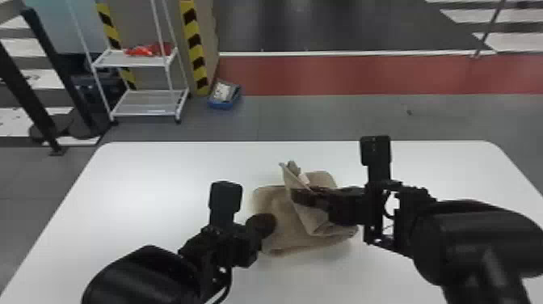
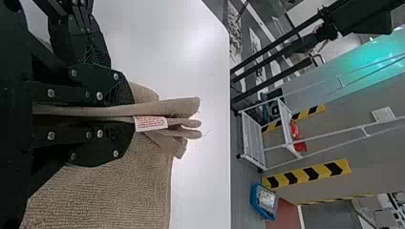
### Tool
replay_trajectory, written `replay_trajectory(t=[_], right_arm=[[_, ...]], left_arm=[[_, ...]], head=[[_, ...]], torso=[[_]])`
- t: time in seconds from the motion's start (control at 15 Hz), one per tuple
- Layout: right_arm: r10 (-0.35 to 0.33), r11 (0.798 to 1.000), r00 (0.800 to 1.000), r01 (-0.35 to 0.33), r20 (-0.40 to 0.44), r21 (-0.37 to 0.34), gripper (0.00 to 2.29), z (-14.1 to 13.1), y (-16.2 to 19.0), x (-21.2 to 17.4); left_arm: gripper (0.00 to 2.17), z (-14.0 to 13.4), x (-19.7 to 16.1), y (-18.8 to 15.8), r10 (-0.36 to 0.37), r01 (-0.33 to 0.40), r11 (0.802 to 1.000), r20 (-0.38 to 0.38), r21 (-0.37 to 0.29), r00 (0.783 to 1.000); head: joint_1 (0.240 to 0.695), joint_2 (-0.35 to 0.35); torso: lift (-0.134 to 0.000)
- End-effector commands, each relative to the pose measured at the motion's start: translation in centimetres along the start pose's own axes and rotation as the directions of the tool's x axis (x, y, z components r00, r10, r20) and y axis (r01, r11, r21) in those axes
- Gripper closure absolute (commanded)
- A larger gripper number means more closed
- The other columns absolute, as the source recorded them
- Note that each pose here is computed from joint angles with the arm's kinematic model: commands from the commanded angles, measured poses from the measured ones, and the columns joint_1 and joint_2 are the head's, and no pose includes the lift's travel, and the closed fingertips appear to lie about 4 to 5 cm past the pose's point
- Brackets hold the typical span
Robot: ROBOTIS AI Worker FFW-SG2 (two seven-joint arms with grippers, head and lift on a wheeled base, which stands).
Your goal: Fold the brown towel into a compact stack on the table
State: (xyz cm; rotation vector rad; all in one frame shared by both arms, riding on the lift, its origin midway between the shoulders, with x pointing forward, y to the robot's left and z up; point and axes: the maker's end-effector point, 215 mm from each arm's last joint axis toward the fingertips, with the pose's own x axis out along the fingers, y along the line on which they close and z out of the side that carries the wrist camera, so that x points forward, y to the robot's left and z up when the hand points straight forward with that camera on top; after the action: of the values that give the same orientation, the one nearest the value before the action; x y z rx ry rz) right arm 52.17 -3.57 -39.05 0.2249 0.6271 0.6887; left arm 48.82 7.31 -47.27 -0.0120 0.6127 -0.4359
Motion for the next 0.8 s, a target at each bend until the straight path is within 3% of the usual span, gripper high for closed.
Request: replay_trajectory(t=[0.0, 0.33, 0.67, 0.73], right_arm=[[0.001, 1.0, 1.0, -0.001, 0.003, 0.001, 0.6, -0.1, 0.0, 0.0], [0.017, 1.0, 1.0, -0.017, 0.008, 0.024, 0.6, -0.4, 0.2, 0.1], [0.027, 0.999, 0.996, -0.029, 0.084, 0.023, 0.65, -0.4, 0.5, -2.4], [0.044, 0.999, 0.995, -0.047, 0.094, 0.026, 1.18, -0.6, 0.9, -3.3]], left_arm=[[1.85, -0.1, 0.0, -0.1, -0.001, 0.001, 1.0, -0.003, 0.0, 1.0], [1.85, -0.4, 0.3, 0.0, 0.0, 0.0, 1.0, -0.008, -0.002, 1.0], [1.84, -0.5, 0.2, 0.0, 0.001, -0.001, 1.0, -0.009, -0.004, 1.0], [1.84, -0.4, 0.2, 0.1, 0.003, -0.003, 1.0, -0.005, -0.006, 1.0]], head=[[0.695, 0.041], [0.695, 0.042], [0.695, 0.04], [0.695, 0.036]], torso=[[-0.125], [-0.125], [-0.125], [-0.125]])
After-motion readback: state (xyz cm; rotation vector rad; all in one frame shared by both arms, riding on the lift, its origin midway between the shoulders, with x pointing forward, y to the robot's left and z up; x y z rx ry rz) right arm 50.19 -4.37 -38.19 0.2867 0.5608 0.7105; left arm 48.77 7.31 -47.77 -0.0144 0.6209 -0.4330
